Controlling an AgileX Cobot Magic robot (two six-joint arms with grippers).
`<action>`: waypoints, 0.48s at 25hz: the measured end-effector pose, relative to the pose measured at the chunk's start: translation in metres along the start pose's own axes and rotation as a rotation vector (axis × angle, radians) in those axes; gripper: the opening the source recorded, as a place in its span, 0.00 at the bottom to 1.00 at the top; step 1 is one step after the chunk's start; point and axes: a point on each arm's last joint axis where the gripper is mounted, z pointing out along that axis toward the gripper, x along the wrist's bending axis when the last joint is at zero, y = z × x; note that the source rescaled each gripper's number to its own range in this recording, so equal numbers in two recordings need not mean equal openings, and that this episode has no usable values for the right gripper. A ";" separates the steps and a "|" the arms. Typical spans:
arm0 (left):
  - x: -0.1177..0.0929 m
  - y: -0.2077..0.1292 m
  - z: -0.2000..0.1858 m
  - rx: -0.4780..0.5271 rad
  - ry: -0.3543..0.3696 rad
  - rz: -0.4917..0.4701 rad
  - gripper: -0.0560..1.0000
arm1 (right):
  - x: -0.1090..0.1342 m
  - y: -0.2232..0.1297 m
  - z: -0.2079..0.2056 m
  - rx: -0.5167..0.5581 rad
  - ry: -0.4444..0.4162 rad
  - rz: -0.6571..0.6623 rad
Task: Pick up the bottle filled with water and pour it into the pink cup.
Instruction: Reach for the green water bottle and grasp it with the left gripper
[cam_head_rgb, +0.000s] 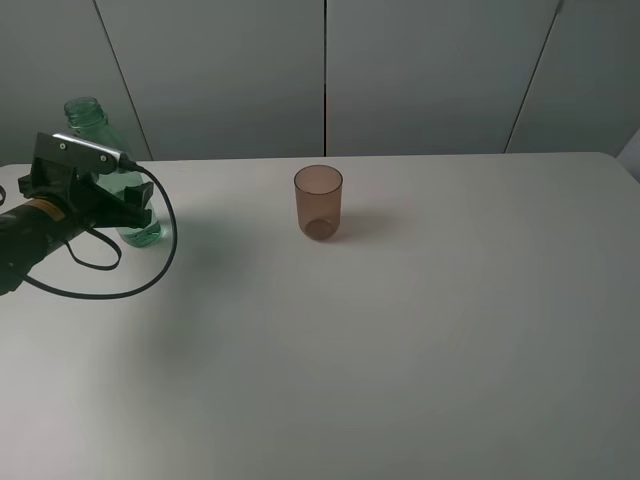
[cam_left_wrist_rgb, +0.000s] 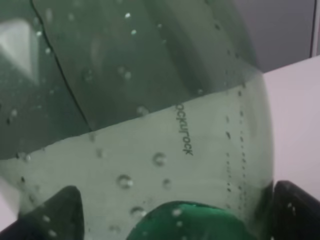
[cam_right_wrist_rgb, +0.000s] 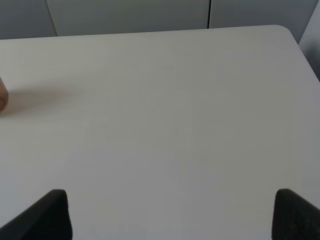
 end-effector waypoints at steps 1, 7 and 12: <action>0.000 0.000 0.001 -0.003 -0.001 0.001 1.00 | 0.000 0.000 0.000 0.000 0.000 0.000; -0.003 -0.011 0.009 0.014 -0.010 0.000 1.00 | 0.000 0.000 0.000 0.000 0.000 0.000; -0.004 -0.014 0.012 0.004 -0.023 0.004 1.00 | 0.000 0.000 0.000 0.000 0.000 0.000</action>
